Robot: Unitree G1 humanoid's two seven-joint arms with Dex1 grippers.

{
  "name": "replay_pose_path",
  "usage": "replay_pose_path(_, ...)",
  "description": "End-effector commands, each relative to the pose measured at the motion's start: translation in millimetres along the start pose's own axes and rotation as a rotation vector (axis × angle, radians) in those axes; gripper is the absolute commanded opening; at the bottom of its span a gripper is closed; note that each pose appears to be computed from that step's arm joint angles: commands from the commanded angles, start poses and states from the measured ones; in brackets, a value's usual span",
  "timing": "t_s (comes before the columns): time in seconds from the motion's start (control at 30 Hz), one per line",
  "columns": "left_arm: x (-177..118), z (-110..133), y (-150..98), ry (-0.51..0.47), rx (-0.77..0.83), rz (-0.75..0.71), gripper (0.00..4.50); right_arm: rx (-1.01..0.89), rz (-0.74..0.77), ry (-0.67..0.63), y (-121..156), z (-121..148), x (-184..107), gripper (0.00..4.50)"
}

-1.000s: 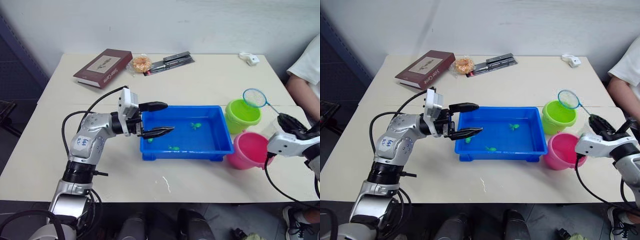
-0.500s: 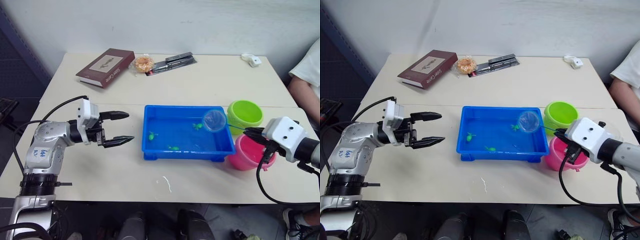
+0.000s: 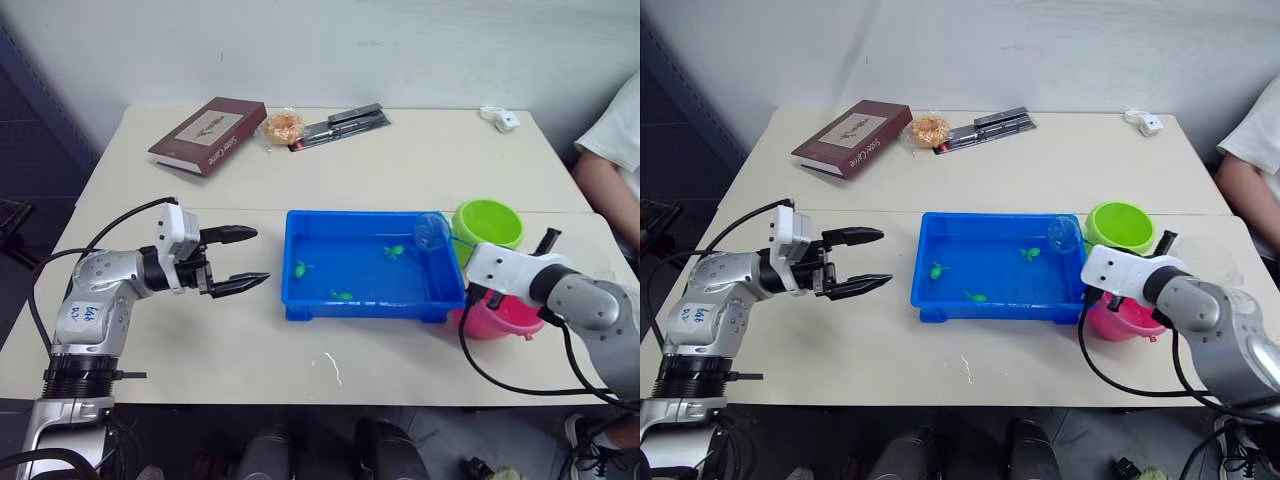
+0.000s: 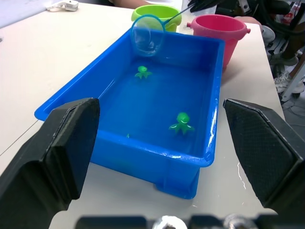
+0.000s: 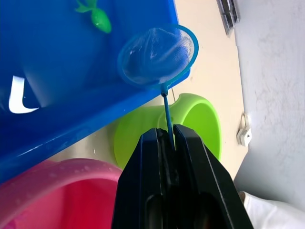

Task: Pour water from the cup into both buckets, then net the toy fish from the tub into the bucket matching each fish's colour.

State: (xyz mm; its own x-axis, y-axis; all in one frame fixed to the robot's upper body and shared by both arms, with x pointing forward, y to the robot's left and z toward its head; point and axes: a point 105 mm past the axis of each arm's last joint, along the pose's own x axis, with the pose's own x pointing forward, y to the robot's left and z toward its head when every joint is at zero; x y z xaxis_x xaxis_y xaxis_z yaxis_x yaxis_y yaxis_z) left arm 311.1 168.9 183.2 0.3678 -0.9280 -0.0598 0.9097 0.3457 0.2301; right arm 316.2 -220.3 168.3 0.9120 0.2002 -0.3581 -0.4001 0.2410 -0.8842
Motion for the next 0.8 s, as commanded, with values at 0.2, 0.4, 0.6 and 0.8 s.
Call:
replay_pose_path(0.2,6,18,-2,-0.035,0.053,-0.012,4.46,-0.069,0.055,0.018,10,15,11,0.0)
replay_pose_path(0.4,7,19,-4,-0.043,0.053,-0.01,4.46,0.111,0.111,-0.017,21,30,16,0.0)
replay_pose_path(0.6,7,19,-3,-0.043,0.054,-0.008,4.46,0.409,0.192,-0.016,30,34,13,0.0)
replay_pose_path(0.8,12,24,-3,-0.053,0.068,-0.028,4.46,0.763,0.298,-0.082,25,40,-9,0.0)
